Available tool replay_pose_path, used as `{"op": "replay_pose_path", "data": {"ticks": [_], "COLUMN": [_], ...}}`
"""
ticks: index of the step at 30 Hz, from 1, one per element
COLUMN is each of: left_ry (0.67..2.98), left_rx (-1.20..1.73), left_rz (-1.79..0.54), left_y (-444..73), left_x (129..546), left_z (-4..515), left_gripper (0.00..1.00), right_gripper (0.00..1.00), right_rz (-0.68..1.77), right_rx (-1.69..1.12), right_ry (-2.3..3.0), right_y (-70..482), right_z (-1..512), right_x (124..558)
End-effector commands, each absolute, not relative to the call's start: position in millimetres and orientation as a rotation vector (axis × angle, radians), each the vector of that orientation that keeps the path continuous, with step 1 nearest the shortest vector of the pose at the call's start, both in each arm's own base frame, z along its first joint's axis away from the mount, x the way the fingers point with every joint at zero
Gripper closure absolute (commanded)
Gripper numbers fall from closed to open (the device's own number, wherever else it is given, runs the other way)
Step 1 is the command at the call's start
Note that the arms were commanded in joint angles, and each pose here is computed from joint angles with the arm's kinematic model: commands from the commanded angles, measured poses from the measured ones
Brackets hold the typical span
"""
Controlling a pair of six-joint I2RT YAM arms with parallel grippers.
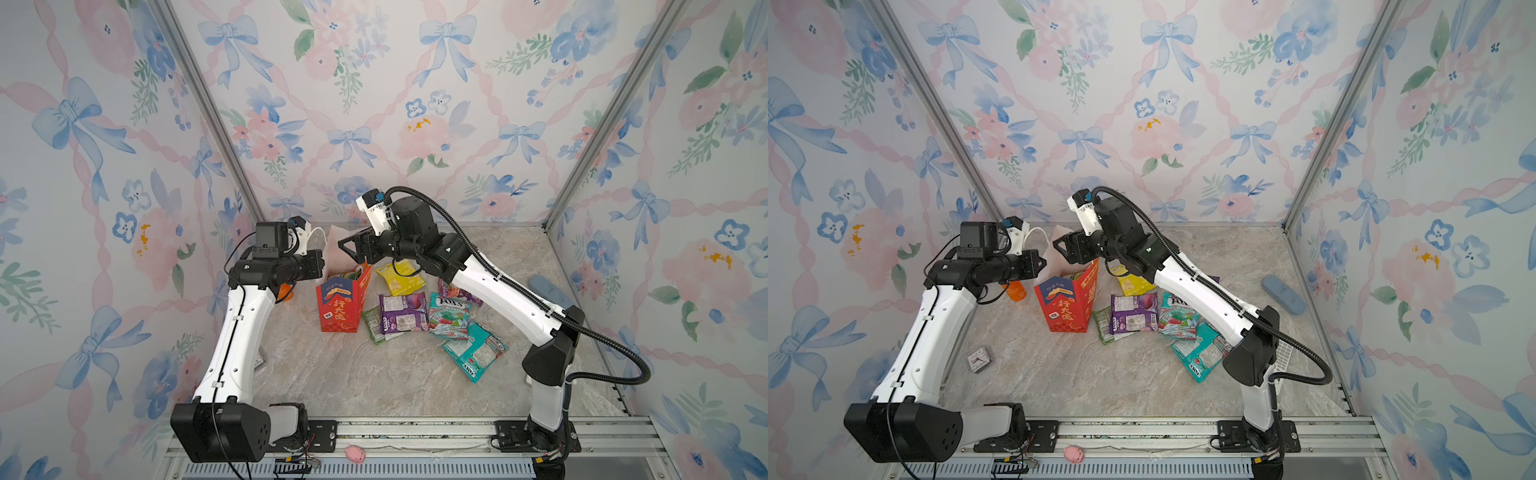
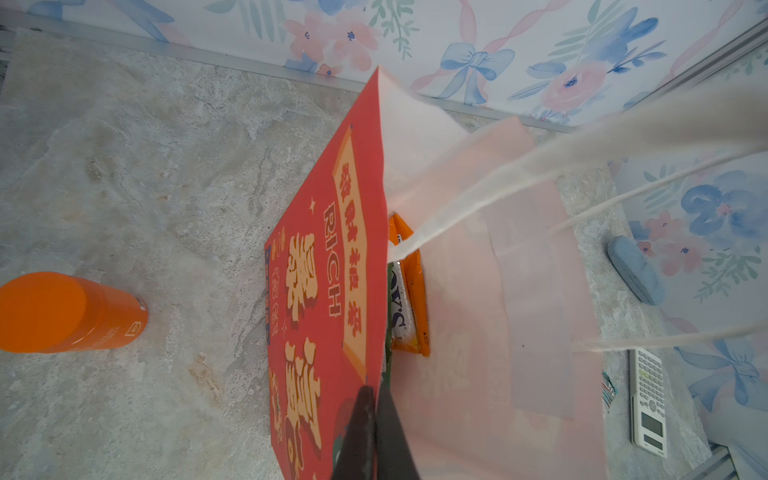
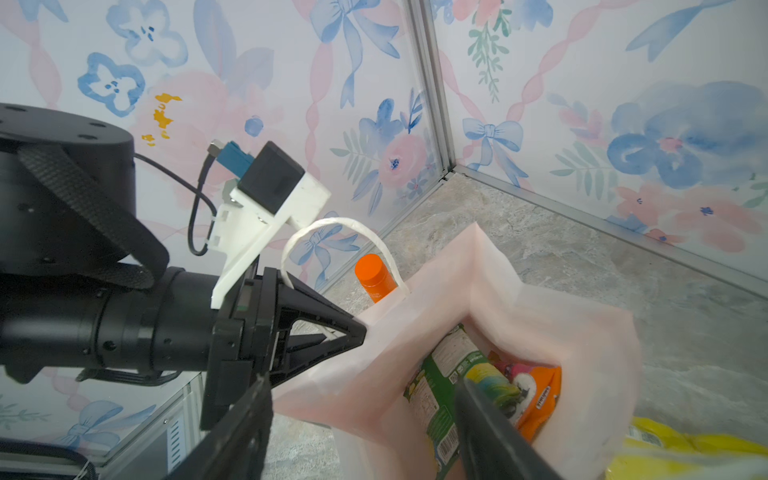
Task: Place the snacks into the paper bag
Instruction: 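Open the right gripper to release the green packet and raise it, then move the right gripper back to the teal Fox's Mint Blossom packet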
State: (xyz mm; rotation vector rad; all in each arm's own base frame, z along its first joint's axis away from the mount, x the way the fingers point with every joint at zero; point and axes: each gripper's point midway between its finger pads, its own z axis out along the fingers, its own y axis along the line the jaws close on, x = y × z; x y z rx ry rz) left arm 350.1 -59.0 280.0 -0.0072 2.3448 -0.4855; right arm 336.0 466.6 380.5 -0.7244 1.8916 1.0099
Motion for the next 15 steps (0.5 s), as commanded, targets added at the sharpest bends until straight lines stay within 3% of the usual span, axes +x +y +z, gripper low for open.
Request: {"op": "replay_pose_path", "data": {"ticks": [1, 10, 15], "left_ry": [2.339, 2.343, 2.345], "left_rx": [0.009, 0.005, 0.002], "left_rz": [-0.483, -0.490, -0.493], "left_y": [-59.3, -59.9, -60.3], "left_x": [346.3, 348.6, 349.7], "left_z": [281.1, 280.3, 280.2], "left_gripper": [1.00, 1.00, 1.00], "right_gripper": [0.29, 0.01, 0.03], "right_rz": [1.109, 0.870, 0.685], "right_rx": [-0.743, -0.646, -0.472], "right_ry": [1.781, 1.751, 1.902], "right_y": [456.9, 393.0, 329.4], "right_z": [420.3, 419.2, 376.0], "right_x": [317.3, 316.8, 331.4]}}
